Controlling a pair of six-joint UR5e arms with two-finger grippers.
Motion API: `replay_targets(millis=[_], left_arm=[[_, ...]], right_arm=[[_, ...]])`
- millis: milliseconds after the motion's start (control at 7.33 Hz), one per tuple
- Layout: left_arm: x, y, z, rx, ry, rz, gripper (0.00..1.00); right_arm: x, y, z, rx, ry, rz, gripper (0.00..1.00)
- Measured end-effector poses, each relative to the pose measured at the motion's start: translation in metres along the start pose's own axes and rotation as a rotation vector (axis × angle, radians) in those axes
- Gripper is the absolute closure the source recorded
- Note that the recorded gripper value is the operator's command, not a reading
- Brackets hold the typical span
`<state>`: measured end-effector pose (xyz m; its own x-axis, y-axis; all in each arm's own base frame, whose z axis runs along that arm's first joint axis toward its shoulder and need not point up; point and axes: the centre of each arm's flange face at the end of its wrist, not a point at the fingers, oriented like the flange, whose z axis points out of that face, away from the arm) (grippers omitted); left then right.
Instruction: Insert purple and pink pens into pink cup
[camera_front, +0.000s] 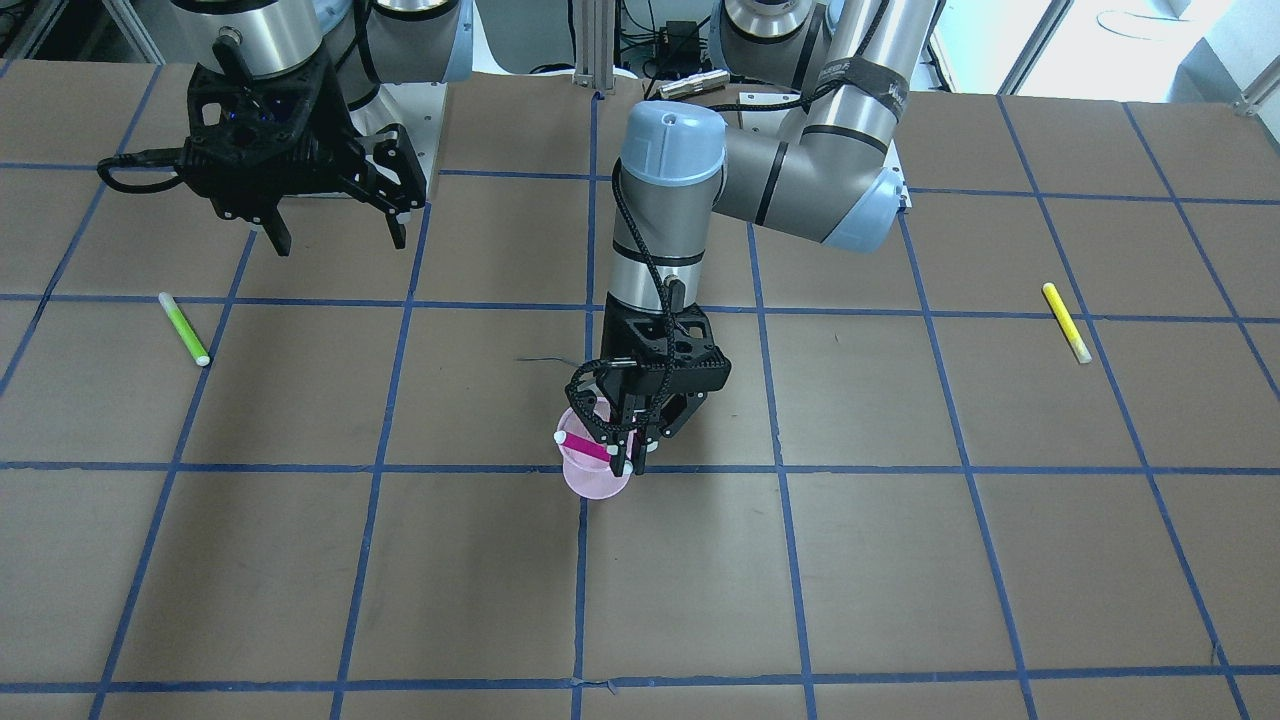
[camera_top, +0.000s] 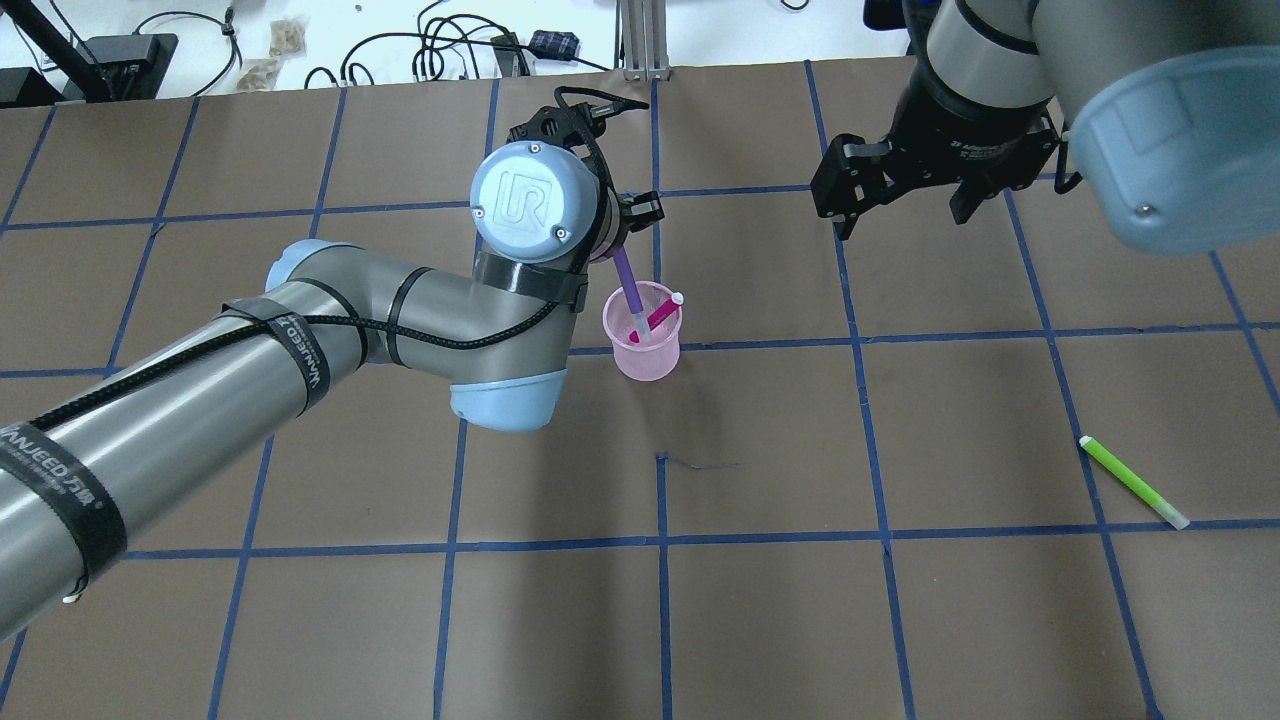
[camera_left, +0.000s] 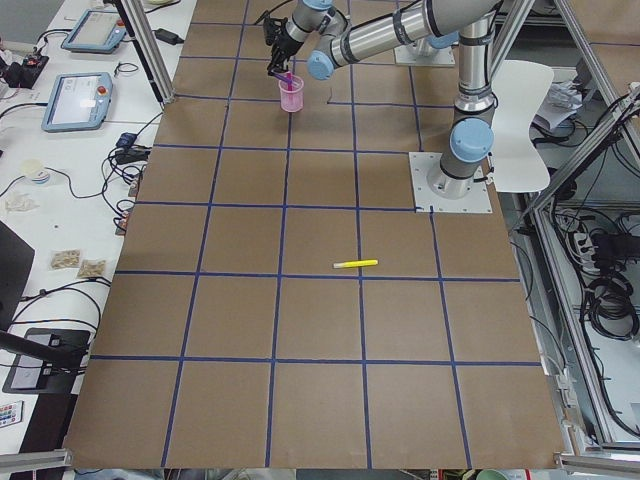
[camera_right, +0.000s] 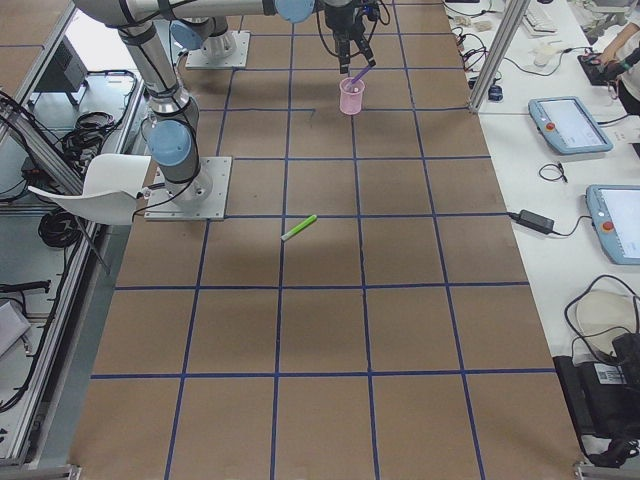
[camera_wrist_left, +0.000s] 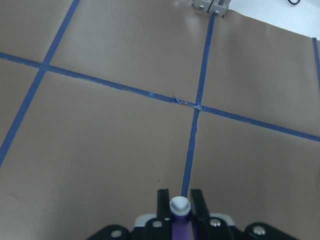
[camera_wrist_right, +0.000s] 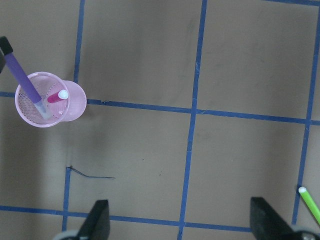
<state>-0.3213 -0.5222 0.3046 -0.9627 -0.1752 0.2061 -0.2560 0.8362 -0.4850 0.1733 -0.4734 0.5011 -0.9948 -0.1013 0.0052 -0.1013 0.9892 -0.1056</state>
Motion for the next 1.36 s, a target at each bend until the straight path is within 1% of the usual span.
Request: replay_targets(millis=[409,682,818,1364], left_arm=[[-0.001,0.011,0.004,-0.011,-0.005,0.009,1.0],[-0.001,0.015,0.005,-0.004,0.001,0.012,0.27],[-0.001,0.015,0.004,-0.002,0.003,0.012,0.0],[-0.001,0.007,-0.001,0.006,0.012,0.001,0.0]], right_arm=[[0.002,-0.001,-0.001,0.008,0.001,0.007,0.0],[0.002,-0.001,-0.001,0.009,0.002,0.008,0.0],[0.003,-0.001,-0.001,0.01,0.002,0.008,0.0],[0.003,0.0,0.001,0.005,0.002,0.008,0.0]])
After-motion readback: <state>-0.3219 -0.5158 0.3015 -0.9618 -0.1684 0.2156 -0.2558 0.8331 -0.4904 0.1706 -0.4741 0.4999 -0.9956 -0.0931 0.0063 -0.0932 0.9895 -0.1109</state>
